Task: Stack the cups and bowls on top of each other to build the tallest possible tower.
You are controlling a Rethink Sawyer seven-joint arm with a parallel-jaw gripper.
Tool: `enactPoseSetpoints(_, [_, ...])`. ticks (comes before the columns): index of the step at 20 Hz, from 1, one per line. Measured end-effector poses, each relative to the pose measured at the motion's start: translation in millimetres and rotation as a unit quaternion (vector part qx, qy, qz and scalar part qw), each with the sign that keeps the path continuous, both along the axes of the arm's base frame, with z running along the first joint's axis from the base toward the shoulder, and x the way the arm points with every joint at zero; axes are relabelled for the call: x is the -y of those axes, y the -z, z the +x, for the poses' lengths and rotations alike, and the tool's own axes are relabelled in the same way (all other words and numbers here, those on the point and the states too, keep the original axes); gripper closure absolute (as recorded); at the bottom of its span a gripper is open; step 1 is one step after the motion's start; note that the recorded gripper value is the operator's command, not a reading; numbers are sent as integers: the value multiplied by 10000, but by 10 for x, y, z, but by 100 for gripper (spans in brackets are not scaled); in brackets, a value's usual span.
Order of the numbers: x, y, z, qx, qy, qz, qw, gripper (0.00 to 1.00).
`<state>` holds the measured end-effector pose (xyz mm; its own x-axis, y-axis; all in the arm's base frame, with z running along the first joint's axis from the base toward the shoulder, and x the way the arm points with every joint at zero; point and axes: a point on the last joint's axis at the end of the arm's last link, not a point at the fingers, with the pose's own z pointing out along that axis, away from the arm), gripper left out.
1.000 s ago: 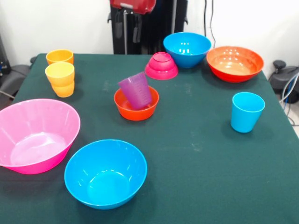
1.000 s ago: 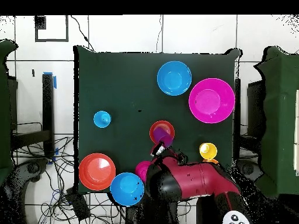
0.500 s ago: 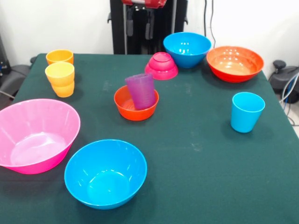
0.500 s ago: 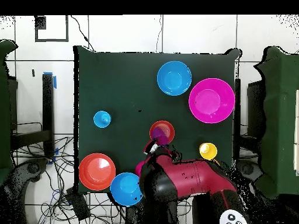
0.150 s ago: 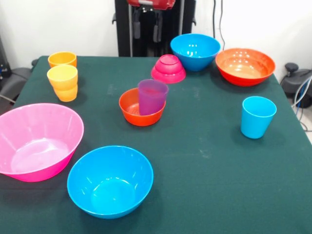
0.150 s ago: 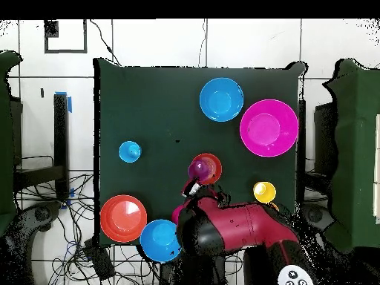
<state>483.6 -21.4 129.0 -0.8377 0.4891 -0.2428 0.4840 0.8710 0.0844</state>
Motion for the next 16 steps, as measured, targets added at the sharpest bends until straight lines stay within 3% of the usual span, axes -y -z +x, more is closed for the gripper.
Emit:
enactPoseSetpoints(8, [-229,318,-75,-119,-465,84,9988,0])
enactPoseSetpoints(16, [-353,456,-150,-274,-557,172,9979,0])
